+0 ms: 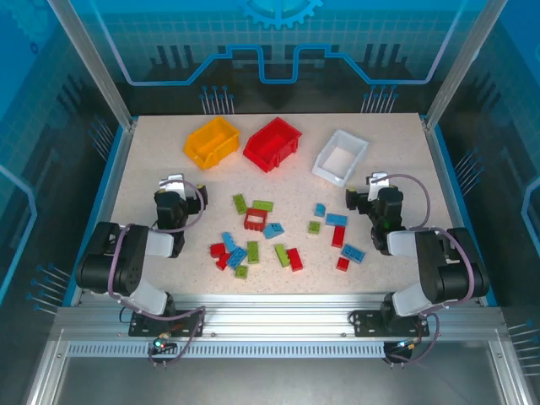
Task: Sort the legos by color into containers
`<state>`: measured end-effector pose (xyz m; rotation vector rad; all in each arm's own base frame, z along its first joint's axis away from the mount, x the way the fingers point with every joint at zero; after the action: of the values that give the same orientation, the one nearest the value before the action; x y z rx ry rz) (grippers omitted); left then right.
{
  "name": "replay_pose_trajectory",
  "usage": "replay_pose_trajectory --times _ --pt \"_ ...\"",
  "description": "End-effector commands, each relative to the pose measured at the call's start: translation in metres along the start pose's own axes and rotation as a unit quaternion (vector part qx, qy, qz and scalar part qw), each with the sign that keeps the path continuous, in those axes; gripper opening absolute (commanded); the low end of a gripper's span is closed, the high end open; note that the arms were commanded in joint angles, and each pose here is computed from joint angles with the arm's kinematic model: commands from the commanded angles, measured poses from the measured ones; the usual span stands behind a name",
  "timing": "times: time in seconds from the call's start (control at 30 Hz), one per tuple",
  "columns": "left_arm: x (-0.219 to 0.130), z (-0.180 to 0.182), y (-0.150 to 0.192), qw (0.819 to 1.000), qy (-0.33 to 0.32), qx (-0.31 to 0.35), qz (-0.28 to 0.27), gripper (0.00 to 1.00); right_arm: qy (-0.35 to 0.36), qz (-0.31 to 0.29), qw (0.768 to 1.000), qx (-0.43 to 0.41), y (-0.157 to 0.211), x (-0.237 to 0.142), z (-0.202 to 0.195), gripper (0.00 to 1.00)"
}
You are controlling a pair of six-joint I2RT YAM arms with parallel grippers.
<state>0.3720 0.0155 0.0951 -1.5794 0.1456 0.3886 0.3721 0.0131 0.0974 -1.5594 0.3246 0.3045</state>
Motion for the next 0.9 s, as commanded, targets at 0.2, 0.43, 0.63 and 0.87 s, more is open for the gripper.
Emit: replay_pose_trajectory --times 0.2,0.43,0.63,0.87 --pt "0.0 0.0 -0.008 1.0 -0.001 -0.005 -0.012 0.99 -0.003 -0.007 1.0 -0.004 -0.007 0.002 0.003 1.0" --pt "0.0 0.0 -0.008 1.0 -0.001 -0.005 -0.012 0.99 -0.004 -0.008 1.0 -0.003 -0.007 0.002 0.003 1.0" --pt "-0.003 -0.001 -0.01 1.0 0.003 -0.005 -0.025 0.99 -0.003 -0.008 1.0 -0.004 -0.007 0.002 0.003 1.0" --pt "-0.088 -0.081 -0.08 0.983 0.053 0.123 -0.125 0.99 0.04 -0.058 0.997 -0.014 -0.092 -0.061 0.007 1.0"
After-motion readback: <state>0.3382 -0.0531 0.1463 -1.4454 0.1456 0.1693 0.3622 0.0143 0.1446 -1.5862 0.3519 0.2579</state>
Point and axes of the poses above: each hand's point on the last joint's axis, 136 mm out from that joint toward the fingers, its own x axis out along the fingers, its own z axis along the line the jaws close on, y = z × x, the point moved 2 cm from there along -x, back along the fingers, and after that the axes turned 3 degrees about x, right-handed, at the moved point
